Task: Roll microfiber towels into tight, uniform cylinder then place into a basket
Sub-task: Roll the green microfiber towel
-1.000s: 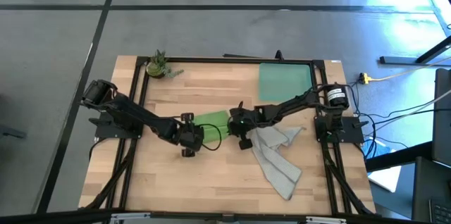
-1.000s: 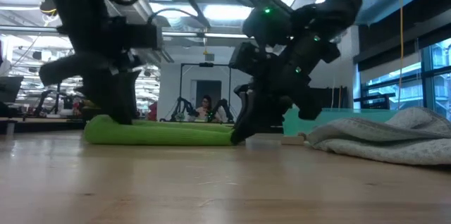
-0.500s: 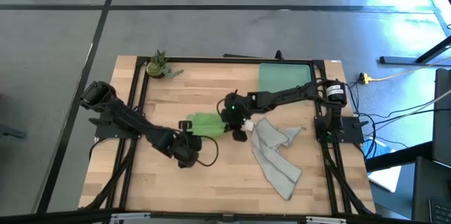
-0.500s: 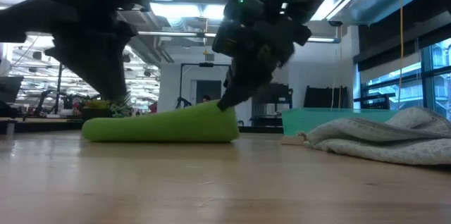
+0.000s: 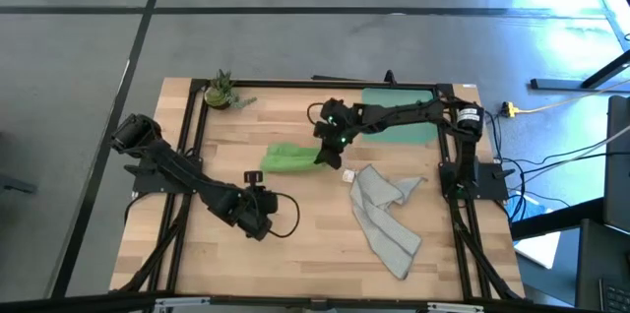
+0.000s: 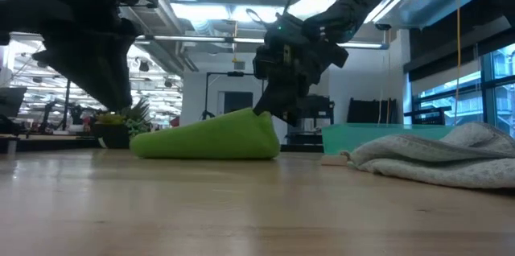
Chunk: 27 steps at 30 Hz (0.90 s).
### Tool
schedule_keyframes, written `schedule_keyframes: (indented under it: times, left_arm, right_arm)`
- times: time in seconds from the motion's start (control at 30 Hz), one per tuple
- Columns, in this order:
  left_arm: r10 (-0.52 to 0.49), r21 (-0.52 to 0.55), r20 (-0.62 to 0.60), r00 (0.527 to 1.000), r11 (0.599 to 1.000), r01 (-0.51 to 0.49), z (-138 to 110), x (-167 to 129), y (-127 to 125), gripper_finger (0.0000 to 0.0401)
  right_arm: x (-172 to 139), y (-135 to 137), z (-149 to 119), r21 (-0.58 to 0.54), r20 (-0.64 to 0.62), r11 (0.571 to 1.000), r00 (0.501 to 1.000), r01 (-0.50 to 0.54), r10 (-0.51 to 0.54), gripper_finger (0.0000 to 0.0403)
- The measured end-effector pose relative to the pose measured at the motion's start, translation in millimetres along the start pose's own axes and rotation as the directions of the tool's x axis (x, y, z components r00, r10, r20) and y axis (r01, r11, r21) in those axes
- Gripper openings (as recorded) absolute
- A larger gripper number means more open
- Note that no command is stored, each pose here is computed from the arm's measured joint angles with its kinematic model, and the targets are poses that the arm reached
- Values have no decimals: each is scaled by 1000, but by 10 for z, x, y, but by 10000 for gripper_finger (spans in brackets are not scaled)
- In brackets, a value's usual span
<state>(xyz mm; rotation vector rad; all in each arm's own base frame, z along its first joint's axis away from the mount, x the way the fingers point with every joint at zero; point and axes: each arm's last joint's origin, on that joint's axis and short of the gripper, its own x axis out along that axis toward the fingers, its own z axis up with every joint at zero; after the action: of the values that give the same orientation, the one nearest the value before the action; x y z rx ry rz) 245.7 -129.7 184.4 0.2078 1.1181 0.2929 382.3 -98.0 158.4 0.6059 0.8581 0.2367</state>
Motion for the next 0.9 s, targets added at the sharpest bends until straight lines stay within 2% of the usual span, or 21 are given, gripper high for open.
schedule_keyframes:
  times: [0.17,0.5,0.67,0.9]
  left_arm:
    - [83,-56,24,996,995,-81,-7,109,100,117]
    - [148,-75,-12,989,986,-149,-100,604,521,117]
    - [244,-15,-11,970,970,-244,-76,658,659,117]
    - [256,25,32,966,966,-257,1,753,803,117]
  right_arm:
    - [-52,-48,20,13,9,999,999,-35,35,8]
    - [-56,-52,26,5,13,999,999,-35,35,8]
    - [-54,-50,12,11,1,999,999,-33,33,8]
    - [-54,-52,4,-2,-5,999,999,-32,32,8]
